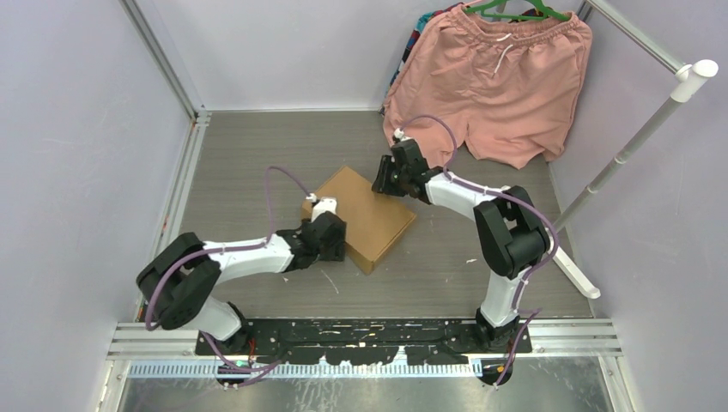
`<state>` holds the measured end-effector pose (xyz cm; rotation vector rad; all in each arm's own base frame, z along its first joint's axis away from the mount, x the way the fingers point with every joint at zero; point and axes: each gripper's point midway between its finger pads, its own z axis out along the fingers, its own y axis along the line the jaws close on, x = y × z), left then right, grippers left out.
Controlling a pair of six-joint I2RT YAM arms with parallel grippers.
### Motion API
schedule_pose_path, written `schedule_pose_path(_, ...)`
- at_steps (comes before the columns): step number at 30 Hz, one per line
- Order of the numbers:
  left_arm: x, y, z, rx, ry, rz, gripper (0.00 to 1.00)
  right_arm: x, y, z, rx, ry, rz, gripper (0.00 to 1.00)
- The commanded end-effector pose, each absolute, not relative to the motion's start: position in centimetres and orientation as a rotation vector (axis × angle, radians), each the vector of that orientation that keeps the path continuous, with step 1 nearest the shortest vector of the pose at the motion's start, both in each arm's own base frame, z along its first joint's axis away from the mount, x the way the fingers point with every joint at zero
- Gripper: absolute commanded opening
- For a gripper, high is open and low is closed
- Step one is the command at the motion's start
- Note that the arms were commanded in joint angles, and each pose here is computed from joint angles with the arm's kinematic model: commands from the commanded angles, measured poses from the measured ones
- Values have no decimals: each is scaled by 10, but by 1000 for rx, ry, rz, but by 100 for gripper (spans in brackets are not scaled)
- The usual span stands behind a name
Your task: Fold the paper box
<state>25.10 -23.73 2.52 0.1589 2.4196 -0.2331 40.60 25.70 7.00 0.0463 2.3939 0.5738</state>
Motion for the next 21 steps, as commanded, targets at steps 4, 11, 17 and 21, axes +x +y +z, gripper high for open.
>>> schedule_pose_path(4,255,-175,68,-70,2296,-130,66,254,234,7,-113,2957,538,41)
schedule_pose_path(11,247,-138,95,-157,2239,-90,67,270,221,17,-100,2931,488,43)
schedule_pose_path(17,259,-114,74,-245,2305,-17,67,304,211,23,-114,2893,346,47)
schedule_pose_path(21,270,-103,54,-321,2341,20,65,322,206,24,-116,2873,271,51)
